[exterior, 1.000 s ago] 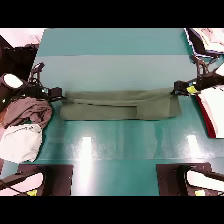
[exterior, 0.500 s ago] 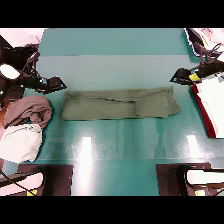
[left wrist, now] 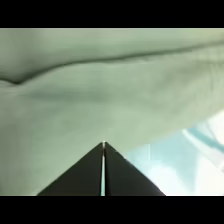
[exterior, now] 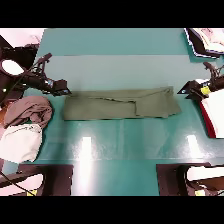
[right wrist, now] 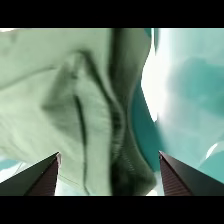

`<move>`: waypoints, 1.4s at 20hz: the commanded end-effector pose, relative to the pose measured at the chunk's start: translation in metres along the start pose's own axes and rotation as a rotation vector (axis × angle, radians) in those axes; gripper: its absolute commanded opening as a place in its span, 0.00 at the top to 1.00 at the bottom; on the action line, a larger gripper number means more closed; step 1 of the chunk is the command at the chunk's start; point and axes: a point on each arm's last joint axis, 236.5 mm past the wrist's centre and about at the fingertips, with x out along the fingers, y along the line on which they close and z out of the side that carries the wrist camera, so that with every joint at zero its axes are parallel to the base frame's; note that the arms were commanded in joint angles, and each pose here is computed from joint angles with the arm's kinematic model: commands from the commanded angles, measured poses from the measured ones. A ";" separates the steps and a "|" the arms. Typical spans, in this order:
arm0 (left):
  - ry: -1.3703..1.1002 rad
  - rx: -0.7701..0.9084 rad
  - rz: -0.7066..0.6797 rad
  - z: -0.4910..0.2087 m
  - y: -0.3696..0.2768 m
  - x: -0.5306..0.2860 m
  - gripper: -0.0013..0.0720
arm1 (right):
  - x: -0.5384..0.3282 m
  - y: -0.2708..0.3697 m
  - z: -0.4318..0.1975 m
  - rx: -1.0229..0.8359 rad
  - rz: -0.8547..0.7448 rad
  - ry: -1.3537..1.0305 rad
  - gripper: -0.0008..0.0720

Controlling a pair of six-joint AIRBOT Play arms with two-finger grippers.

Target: Fold the shirts.

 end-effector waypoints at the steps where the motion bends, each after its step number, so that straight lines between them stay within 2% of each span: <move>1: 0.055 0.067 -0.034 -0.015 -0.030 0.013 0.95 | 0.018 -0.011 -0.009 -0.013 0.081 0.090 0.04; 7: 0.105 0.112 -0.057 -0.031 -0.056 0.025 0.95 | 0.048 -0.008 0.001 -0.023 0.213 0.134 0.06; 12: 0.083 0.112 -0.060 -0.026 -0.059 0.027 0.95 | 0.071 0.009 -0.006 -0.081 0.223 0.195 0.08; 13: 0.078 0.112 -0.060 -0.025 -0.059 0.027 0.95 | 0.075 0.015 -0.008 -0.097 0.223 0.207 0.12; 15: 0.077 0.112 -0.058 -0.025 -0.059 0.027 0.95 | 0.081 0.024 -0.010 -0.123 0.221 0.223 0.30; 18: 0.079 0.112 -0.059 -0.025 -0.059 0.027 0.95 | 0.085 0.031 -0.013 -0.148 0.226 0.236 0.74; 19: 0.079 0.108 -0.058 -0.025 -0.059 0.027 0.95 | 0.083 0.034 -0.014 -0.163 0.239 0.236 0.95; 23: 0.058 0.045 -0.052 -0.018 -0.057 0.033 0.95 | 0.057 0.064 -0.003 -0.226 0.297 0.150 0.97; 28: 0.055 0.108 -0.072 -0.011 -0.086 0.074 0.95 | 0.008 0.117 0.004 -0.270 0.254 0.016 0.97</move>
